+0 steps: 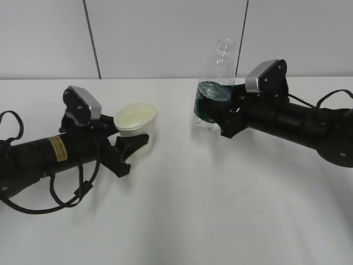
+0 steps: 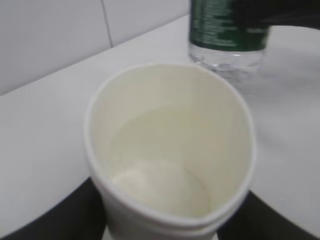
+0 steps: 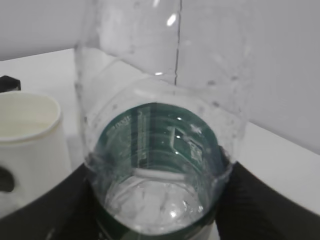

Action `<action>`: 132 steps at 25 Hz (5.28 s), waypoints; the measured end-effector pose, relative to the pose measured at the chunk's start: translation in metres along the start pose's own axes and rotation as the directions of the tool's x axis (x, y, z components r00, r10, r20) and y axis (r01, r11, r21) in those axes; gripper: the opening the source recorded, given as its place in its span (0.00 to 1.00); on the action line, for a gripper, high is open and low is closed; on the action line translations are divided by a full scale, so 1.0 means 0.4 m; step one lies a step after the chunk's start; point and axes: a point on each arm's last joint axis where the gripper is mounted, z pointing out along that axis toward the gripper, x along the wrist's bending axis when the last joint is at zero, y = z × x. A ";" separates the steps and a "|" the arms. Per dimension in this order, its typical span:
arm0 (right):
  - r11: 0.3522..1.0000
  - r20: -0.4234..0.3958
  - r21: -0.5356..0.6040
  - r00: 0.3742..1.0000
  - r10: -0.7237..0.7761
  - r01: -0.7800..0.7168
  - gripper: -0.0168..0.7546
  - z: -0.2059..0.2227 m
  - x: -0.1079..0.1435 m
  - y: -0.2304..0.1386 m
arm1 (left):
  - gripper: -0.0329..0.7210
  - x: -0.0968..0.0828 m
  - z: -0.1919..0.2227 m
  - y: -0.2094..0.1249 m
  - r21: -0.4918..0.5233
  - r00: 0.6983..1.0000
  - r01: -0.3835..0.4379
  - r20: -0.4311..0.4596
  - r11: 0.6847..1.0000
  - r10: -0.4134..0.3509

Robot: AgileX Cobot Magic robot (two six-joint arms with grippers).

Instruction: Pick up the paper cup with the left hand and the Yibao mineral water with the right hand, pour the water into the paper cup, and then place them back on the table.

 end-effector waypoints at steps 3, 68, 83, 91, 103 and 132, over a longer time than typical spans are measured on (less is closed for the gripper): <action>1.000 0.000 0.026 1.000 0.012 -0.012 0.58 -0.005 0.005 -0.011 | 0.60 0.038 -0.020 -0.008 0.003 0.999 0.012 -0.050 1.000 -0.012; 0.983 -0.157 0.173 0.987 -0.034 0.062 0.83 -0.021 0.021 -0.142 | 0.76 0.020 -0.028 -0.060 0.133 0.993 0.088 0.066 0.987 -0.098; 0.952 -0.200 0.294 0.979 -0.029 0.088 0.83 -0.035 0.024 -0.137 | 0.79 0.060 -0.095 -0.030 0.284 0.986 0.115 0.083 0.952 -0.145; 0.904 -0.143 0.402 0.985 -0.094 0.144 0.81 -0.048 0.000 -0.114 | 0.79 0.073 -0.119 0.002 0.366 0.996 0.058 0.039 0.929 -0.078; 0.826 -0.152 0.533 0.981 -0.122 0.185 0.79 -0.075 -0.008 -0.091 | 0.79 0.068 -0.138 0.018 0.439 0.994 0.086 0.027 0.895 -0.109; 0.756 0.196 0.632 0.979 0.061 -0.173 0.79 -0.147 -0.034 0.053 | 0.76 0.052 -0.202 0.102 0.528 0.975 0.216 -0.073 0.821 -0.210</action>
